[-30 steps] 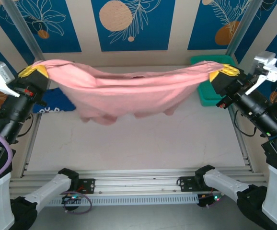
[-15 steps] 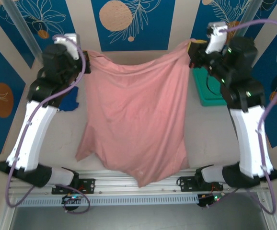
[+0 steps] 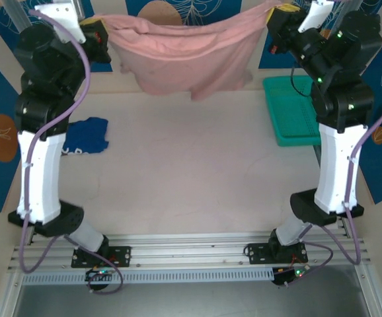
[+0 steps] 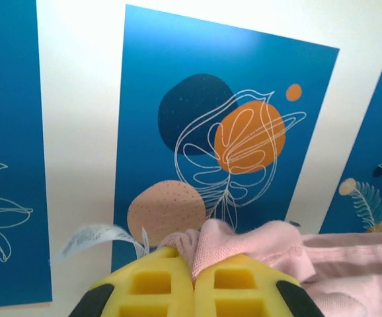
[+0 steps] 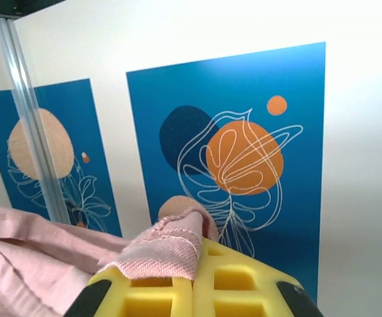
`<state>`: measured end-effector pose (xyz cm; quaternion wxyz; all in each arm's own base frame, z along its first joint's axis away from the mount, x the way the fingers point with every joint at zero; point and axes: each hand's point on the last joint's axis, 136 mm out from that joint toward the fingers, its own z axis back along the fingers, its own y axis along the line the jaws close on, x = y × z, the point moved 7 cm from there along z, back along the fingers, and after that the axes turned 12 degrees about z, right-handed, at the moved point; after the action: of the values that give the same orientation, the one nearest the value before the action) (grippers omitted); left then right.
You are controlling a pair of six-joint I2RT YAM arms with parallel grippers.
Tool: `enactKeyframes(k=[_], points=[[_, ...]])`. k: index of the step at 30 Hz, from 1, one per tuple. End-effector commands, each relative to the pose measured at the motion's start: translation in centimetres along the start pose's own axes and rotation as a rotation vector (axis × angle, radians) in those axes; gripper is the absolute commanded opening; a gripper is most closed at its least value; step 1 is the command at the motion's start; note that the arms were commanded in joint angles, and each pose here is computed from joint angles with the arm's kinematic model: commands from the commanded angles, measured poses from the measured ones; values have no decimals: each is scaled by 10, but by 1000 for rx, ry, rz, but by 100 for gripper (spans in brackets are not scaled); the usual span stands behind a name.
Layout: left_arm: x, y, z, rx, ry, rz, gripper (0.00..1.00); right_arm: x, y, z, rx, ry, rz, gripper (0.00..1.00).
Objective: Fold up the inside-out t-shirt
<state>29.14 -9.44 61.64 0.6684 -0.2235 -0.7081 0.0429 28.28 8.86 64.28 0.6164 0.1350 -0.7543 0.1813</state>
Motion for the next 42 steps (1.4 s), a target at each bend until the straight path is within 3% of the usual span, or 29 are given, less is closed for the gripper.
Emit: enactKeyframes(k=[1, 4, 10, 13, 15, 16, 17, 21, 27, 32, 37, 42], points=[[-31, 9, 14, -44, 74, 14, 0, -32, 6, 3, 45, 106, -8, 0], [-106, 32, 31, -48, 209, 99, 0, -100, 12, 17, 33, 287, -89, 0], [-307, 90, 88, 12, 595, 354, 0, -296, 25, 80, -116, 728, -345, 0], [-397, 115, 120, 101, 789, 409, 0, -374, 26, 109, -205, 889, -470, 0], [-440, 130, 137, 173, 883, 429, 6, -414, 27, 122, -241, 967, -537, 5], [-455, 134, 143, 191, 921, 432, 14, -431, 28, 127, -252, 1004, -569, 11], [-465, 137, 148, 211, 954, 428, 24, -444, 28, 131, -259, 1042, -600, 19], [-473, 137, 159, 245, 1024, 372, 42, -457, 29, 138, -254, 1113, -612, 33], [-445, 125, 159, 217, 966, 290, 55, -436, 38, 131, -179, 1042, -591, 38], [-435, 108, 156, 159, 963, 175, 60, -444, 58, 125, -121, 1149, -577, 39], [-439, 53, 133, -60, 983, -86, 61, -450, 91, 116, 42, 1158, -557, 40], [-470, -10, 101, -250, 1020, -496, 63, -451, 81, 113, 11, 1163, -578, 41]])
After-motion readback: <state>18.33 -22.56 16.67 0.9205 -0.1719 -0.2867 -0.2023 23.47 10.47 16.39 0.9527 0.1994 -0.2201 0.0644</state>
